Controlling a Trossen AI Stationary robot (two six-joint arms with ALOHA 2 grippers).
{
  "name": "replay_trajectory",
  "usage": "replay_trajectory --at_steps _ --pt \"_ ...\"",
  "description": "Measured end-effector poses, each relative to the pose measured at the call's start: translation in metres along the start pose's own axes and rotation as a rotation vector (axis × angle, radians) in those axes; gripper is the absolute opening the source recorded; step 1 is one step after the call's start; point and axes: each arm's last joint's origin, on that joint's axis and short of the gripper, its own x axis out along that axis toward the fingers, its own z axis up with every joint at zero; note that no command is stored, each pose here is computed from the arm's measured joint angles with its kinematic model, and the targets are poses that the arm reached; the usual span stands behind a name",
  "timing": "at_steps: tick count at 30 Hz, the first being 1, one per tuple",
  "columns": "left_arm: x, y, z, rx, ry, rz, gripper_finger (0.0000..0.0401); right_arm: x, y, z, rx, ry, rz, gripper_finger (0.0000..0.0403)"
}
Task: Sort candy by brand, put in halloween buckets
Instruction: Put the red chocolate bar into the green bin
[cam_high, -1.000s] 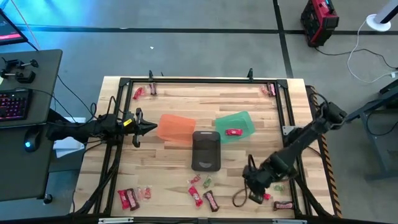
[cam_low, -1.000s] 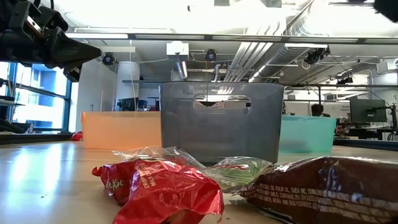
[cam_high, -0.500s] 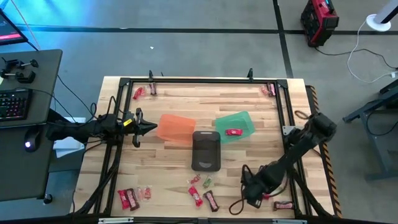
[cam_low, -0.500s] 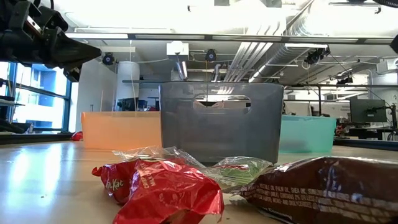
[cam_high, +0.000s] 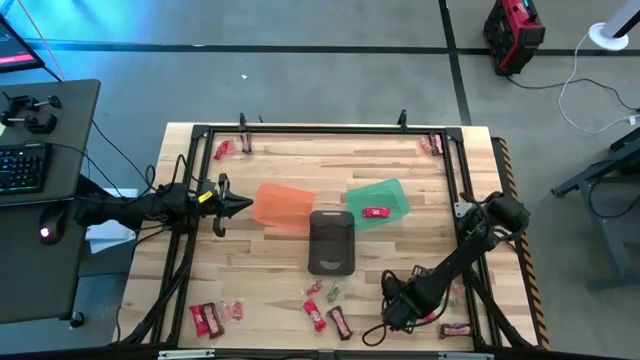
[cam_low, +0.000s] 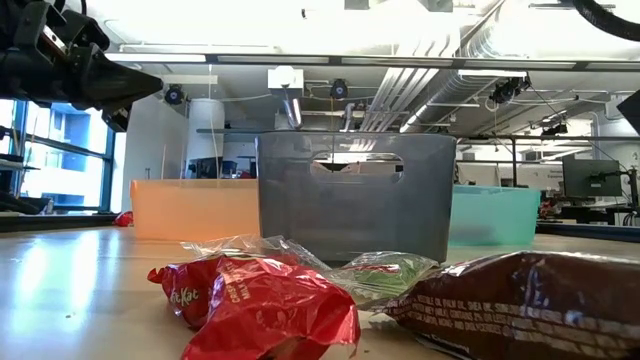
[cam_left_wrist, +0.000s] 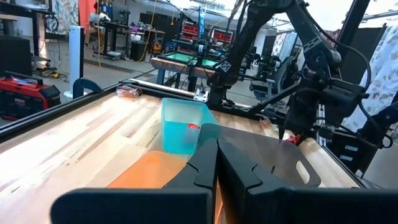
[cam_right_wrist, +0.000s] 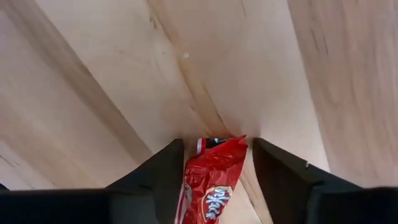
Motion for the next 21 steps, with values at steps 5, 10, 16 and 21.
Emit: replay_trajectory --at_steps 5,10,16,21 --pt "0.000 0.000 0.000 0.000 0.000 0.000 0.0001 -0.012 -0.002 -0.001 -0.034 -0.010 -0.087 0.0053" --pt "0.000 0.000 0.000 0.000 0.000 0.000 0.0001 -0.045 -0.007 0.001 -0.147 -0.067 -0.257 0.0016" --pt "0.000 0.000 0.000 0.000 0.000 0.000 0.0001 -0.095 -0.026 0.024 -0.089 -0.282 -0.321 0.0005" --pt "0.000 0.000 0.000 0.000 0.000 0.000 0.0001 -0.089 -0.038 0.020 0.014 -0.229 -0.224 0.0007"
